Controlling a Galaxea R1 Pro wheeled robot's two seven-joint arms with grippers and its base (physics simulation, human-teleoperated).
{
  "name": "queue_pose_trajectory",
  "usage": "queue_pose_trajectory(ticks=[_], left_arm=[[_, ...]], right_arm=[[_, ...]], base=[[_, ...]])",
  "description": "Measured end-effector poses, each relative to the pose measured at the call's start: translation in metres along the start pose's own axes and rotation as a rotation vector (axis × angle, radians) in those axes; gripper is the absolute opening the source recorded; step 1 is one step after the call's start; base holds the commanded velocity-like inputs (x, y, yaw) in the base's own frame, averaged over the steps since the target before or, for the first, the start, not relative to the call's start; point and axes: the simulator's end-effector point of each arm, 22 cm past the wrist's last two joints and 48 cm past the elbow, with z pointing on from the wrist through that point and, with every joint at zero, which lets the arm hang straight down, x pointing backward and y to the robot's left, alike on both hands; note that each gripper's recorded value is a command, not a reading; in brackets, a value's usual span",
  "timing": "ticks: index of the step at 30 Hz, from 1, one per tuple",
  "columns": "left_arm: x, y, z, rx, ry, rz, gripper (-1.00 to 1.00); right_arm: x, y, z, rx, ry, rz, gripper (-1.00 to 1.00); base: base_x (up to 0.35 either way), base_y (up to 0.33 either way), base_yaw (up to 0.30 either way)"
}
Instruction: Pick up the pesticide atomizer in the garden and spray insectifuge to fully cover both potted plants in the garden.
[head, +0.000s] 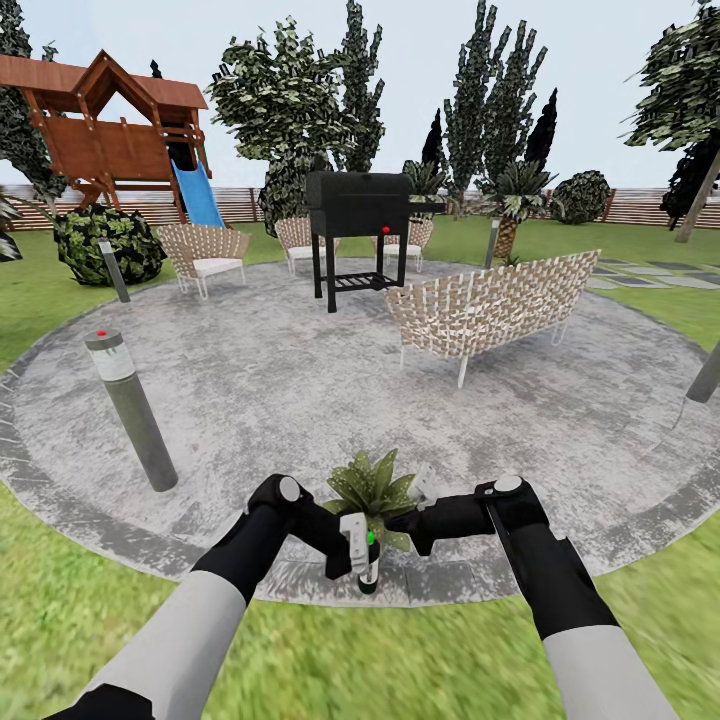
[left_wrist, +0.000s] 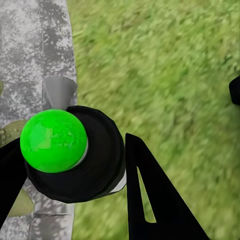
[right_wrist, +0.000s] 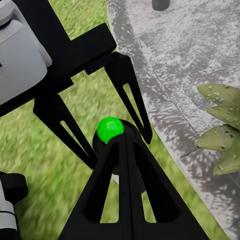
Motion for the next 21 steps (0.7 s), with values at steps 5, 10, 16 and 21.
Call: queue_pose_trajectory(ticks=[5, 10, 16, 21], left_arm=[[-0.0001, 0.0002, 0.0001, -0.001, 0.0, 0.001, -1.0], [-0.0003, 0.0003, 0.0, -0.001, -0.001, 0.0, -1.0], [-0.0006, 0.0002, 0.0001, -0.001, -0.002, 0.001, -1.0], [-0.0008, 0.0001, 0.0001, -0.001, -0.002, 0.001, -1.0]], right_arm=[[-0.0001, 0.0001, 0.0001, 0.0, 0.0, 0.0, -1.0], [0.0, 0.0001, 0.0001, 0.0, 0.0, 0.0, -1.0], [-0.0001, 0.0, 0.0, 0.0, 0.0, 0.0, -1.0], [0.0002, 0.0, 0.0, 0.0, 0.0, 0.0, -1.0]], base=[[0.0, 0.0, 0.0], [0.0, 0.0, 0.0], [0.0, 0.0, 0.0], [0.0, 0.0, 0.0]])
